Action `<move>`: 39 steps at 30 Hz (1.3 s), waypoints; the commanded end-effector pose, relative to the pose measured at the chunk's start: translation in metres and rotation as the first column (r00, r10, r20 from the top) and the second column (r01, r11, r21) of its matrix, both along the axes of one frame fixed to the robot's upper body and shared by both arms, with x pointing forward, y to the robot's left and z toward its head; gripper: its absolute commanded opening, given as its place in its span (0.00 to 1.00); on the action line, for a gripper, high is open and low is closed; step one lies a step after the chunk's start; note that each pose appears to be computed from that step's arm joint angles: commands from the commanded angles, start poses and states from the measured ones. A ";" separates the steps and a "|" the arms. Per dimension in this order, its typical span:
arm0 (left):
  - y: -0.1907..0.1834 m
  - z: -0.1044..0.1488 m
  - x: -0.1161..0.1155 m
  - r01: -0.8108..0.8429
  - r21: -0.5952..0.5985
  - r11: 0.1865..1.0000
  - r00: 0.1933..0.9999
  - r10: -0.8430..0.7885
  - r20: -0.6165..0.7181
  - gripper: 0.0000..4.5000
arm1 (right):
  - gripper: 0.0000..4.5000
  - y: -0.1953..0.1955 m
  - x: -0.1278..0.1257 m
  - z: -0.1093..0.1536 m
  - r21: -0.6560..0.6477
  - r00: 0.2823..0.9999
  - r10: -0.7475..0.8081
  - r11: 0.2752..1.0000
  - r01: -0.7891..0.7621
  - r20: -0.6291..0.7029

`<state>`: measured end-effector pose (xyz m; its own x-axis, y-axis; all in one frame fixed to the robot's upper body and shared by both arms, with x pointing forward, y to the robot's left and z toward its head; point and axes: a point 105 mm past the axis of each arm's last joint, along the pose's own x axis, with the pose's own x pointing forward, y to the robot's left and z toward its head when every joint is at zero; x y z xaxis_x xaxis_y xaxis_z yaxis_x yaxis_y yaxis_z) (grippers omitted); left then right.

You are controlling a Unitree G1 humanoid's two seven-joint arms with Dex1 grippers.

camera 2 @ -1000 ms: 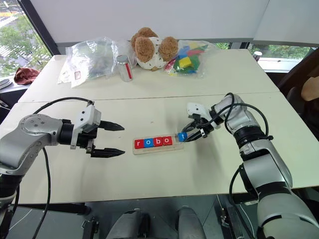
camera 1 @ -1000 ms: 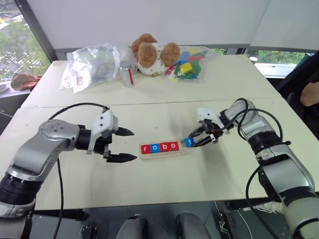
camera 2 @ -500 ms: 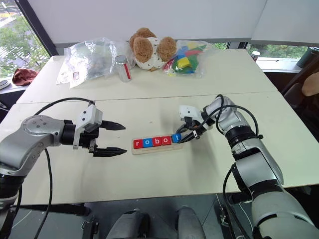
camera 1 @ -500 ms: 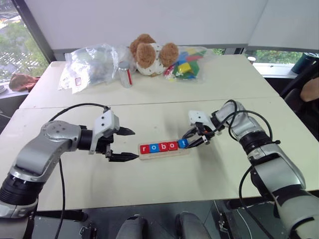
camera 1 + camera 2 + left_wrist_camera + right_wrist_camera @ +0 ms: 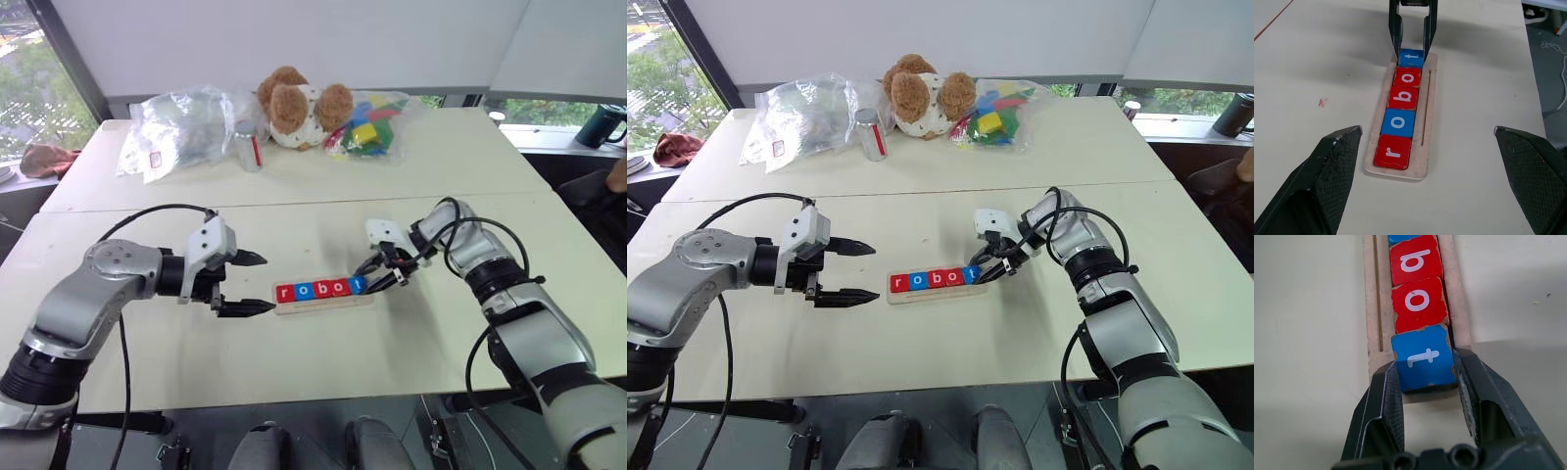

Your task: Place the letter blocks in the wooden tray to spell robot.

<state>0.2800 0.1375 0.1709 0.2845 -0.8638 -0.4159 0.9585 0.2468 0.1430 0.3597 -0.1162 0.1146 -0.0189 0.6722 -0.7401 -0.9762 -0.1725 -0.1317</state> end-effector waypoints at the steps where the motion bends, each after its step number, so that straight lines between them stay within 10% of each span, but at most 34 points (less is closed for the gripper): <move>1: -0.002 0.006 -0.002 0.012 -0.002 1.000 0.999 -0.011 0.034 1.00 | 0.25 0.008 -0.002 0.003 0.011 1.000 0.025 1.000 -0.025 0.009; 7: -0.003 0.005 -0.001 0.008 0.000 1.000 0.999 -0.008 0.037 1.00 | 0.25 0.007 -0.001 0.001 0.013 1.000 0.012 1.000 -0.012 0.002; 12: -0.002 0.005 0.000 0.004 -0.001 1.000 0.999 -0.004 0.037 1.00 | 0.79 0.010 0.001 0.010 0.050 1.000 -0.010 0.999 0.009 0.013; 21: -0.002 0.005 0.003 0.002 -0.011 1.000 0.999 -0.001 0.035 1.00 | 0.79 0.011 0.007 0.046 0.170 0.992 -0.079 0.984 0.062 0.096; 39: 0.005 0.005 0.006 -0.026 -0.007 1.000 1.000 0.026 0.016 1.00 | 0.79 -0.026 0.014 0.015 0.133 0.946 -0.249 0.965 0.225 0.206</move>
<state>0.2848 0.1411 0.1671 0.2993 -0.8605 -0.4123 0.9541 0.2737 0.1214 0.3720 -0.1461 0.1213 0.2906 0.7024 -0.6498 -0.9436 0.0977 -0.3165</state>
